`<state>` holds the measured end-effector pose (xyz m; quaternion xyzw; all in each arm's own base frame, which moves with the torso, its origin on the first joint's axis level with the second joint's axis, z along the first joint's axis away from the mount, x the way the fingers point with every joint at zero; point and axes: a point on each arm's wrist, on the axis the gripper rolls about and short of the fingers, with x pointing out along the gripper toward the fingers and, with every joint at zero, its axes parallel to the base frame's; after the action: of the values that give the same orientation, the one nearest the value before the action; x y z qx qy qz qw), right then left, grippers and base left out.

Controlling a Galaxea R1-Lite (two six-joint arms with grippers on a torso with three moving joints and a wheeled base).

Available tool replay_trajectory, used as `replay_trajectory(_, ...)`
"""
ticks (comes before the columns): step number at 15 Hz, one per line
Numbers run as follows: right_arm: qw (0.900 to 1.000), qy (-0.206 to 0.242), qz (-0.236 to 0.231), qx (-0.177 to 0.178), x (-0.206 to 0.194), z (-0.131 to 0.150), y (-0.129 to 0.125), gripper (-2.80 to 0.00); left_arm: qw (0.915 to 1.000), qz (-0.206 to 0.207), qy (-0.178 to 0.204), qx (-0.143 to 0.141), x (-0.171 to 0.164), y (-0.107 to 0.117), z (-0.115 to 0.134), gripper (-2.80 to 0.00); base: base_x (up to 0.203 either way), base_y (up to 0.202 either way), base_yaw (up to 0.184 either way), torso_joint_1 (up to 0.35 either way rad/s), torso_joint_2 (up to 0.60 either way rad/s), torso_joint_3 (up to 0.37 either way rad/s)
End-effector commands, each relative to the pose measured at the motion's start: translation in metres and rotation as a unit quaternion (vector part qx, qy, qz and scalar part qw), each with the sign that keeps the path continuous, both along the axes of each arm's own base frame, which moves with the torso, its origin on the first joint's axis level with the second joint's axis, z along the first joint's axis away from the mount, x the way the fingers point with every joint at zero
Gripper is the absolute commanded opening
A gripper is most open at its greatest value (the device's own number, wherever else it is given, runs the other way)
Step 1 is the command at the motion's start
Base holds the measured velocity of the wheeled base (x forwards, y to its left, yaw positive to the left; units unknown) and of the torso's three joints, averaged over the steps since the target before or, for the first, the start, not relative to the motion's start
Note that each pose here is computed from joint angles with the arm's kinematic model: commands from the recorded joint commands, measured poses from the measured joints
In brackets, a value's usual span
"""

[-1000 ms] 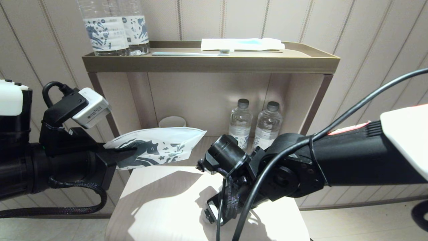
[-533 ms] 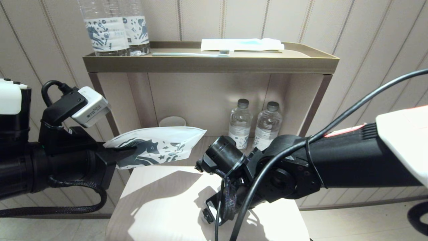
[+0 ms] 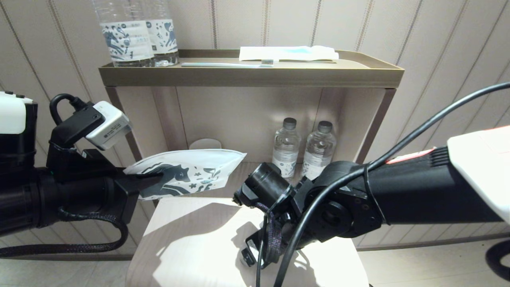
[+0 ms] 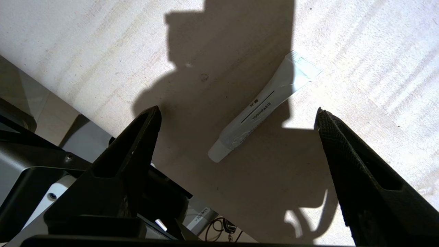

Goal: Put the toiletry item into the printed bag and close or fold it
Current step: Pick up the toothpaste

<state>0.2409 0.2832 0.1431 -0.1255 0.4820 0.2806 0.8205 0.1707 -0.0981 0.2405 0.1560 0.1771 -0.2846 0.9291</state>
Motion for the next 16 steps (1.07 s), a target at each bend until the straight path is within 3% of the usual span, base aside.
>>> replay_trajectory(1, 1.0, 0.0, -0.001, -0.001, -0.0002, -0.0004, -0.0005, 0.0, 1.0, -0.001, -0.001, 0.001, -0.0007, 0.0001, 0.0005, -2.8, 0.0, 0.0, 0.0, 0.0, 0.0, 0.0)
replay_trajectory(16, 1.0, -0.002, 0.002, 0.001, -0.0035, 0.0029, -0.001, 0.0, 1.0, -0.001, -0.002, 0.001, -0.0002, -0.0002, 0.001, -2.8, 0.0, 0.0, 0.0, 0.0, 0.0, 0.0)
